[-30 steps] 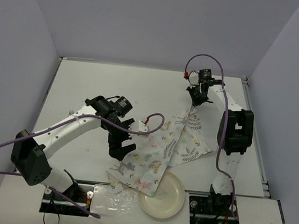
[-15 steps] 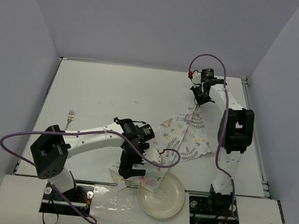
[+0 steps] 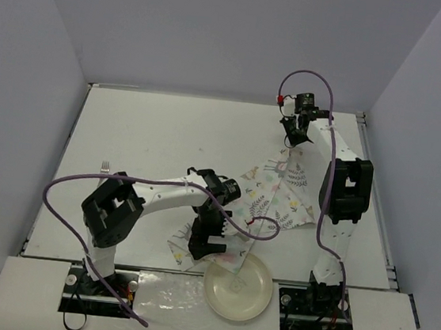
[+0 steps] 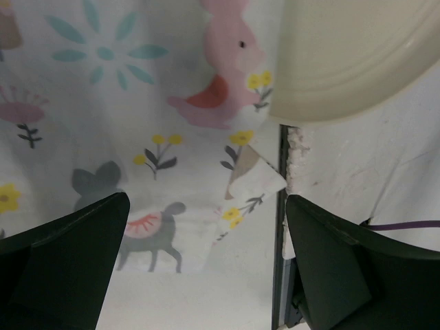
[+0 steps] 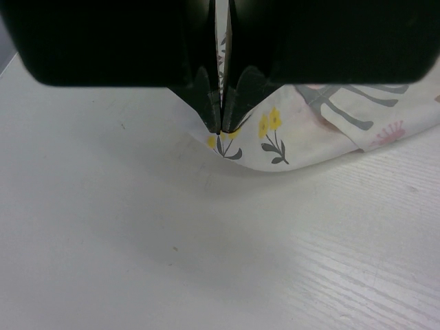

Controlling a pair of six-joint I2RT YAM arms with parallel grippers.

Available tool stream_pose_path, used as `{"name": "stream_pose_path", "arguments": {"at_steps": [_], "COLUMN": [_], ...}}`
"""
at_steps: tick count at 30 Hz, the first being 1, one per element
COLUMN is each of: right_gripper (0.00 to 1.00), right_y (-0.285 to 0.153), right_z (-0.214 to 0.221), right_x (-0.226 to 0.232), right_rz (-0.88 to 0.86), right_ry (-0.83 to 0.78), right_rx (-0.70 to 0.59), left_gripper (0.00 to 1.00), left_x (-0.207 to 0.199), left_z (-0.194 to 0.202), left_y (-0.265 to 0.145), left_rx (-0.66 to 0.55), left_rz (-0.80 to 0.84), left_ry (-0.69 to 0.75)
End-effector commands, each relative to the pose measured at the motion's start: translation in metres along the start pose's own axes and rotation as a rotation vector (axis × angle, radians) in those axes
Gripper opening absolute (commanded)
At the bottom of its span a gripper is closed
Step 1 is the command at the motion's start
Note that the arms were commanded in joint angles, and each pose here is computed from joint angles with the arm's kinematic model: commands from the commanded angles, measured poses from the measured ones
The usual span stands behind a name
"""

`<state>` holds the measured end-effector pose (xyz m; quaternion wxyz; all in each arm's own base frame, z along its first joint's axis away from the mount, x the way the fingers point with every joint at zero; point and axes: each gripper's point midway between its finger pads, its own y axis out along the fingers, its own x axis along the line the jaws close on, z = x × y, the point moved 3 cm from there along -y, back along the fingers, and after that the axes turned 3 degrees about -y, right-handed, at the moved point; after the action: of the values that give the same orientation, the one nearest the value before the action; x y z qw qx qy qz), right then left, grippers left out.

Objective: Set the dinner table for one person

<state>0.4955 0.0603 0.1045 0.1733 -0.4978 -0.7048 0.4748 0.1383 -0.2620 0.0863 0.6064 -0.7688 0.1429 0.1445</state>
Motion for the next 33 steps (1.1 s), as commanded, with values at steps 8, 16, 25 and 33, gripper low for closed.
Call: {"name": "stream_pose_path", "arguments": {"at_steps": [8,16,25,33], "right_gripper": [0.00,0.00,0.00,0.00], "right_y": [-0.017,-0.019,-0.014,-0.014], "right_z": [-0.017,-0.021,-0.020,-0.020], "right_x": [0.022,0.032,0.040,0.041], "right_rz": [-0.039,-0.056,-0.050,-0.049], "right_ry": [0.001,-0.007,-0.033,-0.033], "right_rx": [-0.053,-0.065,-0.048,-0.046], "left_gripper": [0.93,0.93,0.96,0.97], "left_x": [0.097,0.180,0.168,0.105], "left_z": [0.018,0.058,0.031,0.022], "left_y": [-0.026,-0.064,-0.126,-0.103], "left_rx": [-0.149,-0.247,-0.279,-0.114], "left_rz": [0.167,-0.017,-0.291,-0.595], "left_ry": [-0.230,-0.387,-0.234,-0.077]}}
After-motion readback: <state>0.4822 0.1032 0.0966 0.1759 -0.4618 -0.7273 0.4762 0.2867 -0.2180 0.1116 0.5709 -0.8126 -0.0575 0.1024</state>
